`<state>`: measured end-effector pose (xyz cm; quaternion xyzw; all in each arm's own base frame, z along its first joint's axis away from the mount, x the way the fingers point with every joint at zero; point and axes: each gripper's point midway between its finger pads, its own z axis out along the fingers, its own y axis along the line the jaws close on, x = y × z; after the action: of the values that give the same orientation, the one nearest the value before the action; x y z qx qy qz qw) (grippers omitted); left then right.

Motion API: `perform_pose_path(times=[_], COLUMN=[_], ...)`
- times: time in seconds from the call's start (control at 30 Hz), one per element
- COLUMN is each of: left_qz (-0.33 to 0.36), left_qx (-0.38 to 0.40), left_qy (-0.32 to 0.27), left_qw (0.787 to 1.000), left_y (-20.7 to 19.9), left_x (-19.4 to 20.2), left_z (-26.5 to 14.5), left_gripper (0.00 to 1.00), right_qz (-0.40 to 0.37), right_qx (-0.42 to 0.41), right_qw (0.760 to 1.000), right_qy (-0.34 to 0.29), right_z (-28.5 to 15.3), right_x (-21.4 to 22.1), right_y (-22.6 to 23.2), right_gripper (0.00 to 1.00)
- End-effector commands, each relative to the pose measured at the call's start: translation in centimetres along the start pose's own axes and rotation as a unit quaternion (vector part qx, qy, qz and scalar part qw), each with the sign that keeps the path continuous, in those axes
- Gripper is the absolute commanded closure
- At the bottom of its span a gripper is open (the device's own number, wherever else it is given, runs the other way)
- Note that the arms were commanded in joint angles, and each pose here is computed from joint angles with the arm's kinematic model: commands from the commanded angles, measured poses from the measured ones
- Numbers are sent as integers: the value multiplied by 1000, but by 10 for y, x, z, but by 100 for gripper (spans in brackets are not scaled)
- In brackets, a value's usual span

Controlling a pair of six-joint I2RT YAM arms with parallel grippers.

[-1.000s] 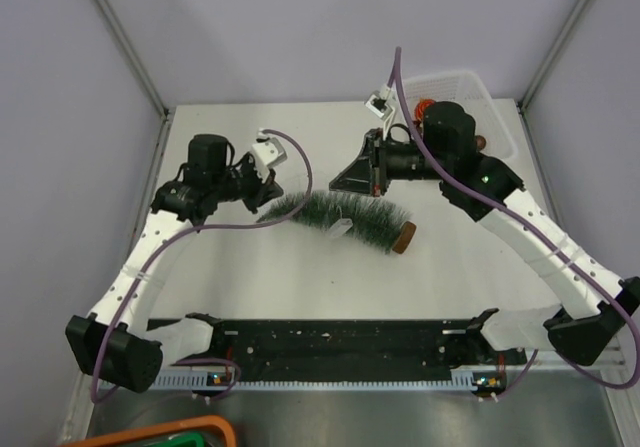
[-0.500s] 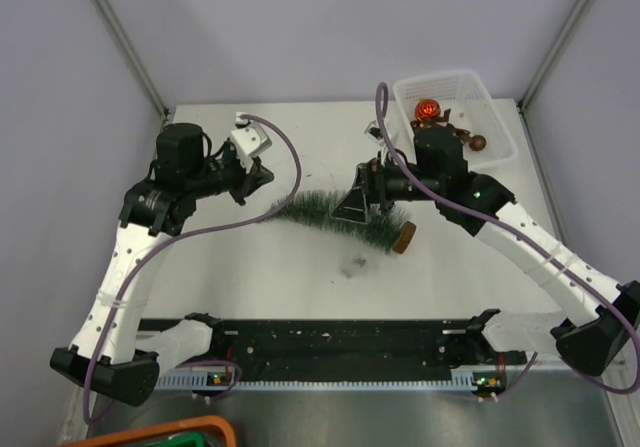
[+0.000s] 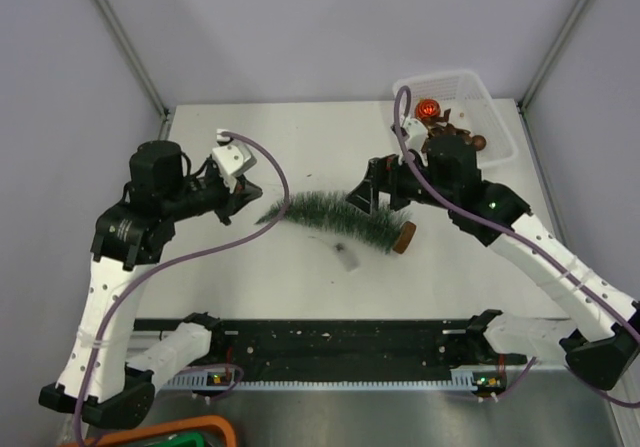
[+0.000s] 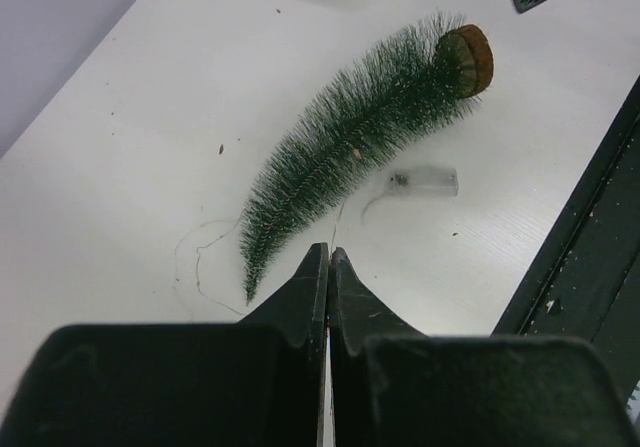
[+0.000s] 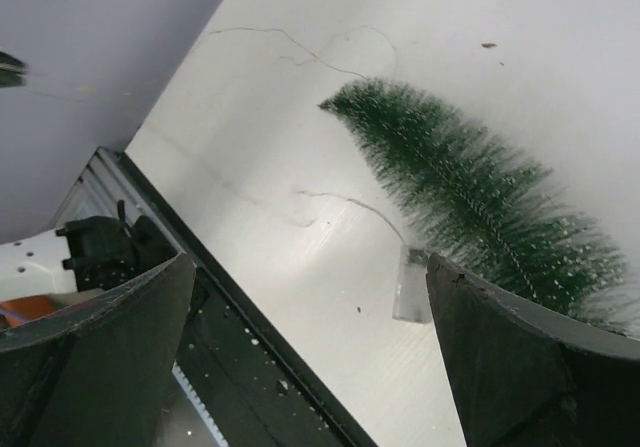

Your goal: Decorate the small christmas tree

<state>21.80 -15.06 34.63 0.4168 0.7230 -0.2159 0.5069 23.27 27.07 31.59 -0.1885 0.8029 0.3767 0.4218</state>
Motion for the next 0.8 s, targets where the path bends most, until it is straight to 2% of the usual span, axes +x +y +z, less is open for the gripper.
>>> perform_pose_path(times=[0.0,0.17,0.27,0.4,0.5,0.6,0.77], left_qz=[23,30,36,48,52,51,44], left_qx=[1,-1,-8,-19,-27,-30,-32], left_qy=[-38,-58,-69,-87,-100,-103,-100], left_qw=[999,998,997,995,993,993,994], left_y=[-12,-20,-21,-22,-21,-20,-18], left_x=[-31,-45,-54,-69,-79,-80,-78], left_z=[-26,-42,-50,-61,-67,-68,-65], left_gripper=[100,100,100,100,100,100,100], right_qz=[10,34,46,50,47,17,-14], right_qx=[71,197,216,157,41,-33,-103], right_qw=[997,980,975,986,998,999,995], right_qy=[0,-9,11,9,-6,-16,11], right_z=[0,-14,-15,-8,4,20,55], right_x=[14,30,50,54,52,60,92], right_y=[-32,-83,-95,-77,-37,-1,43], right_gripper=[2,2,1,1,3,5,11])
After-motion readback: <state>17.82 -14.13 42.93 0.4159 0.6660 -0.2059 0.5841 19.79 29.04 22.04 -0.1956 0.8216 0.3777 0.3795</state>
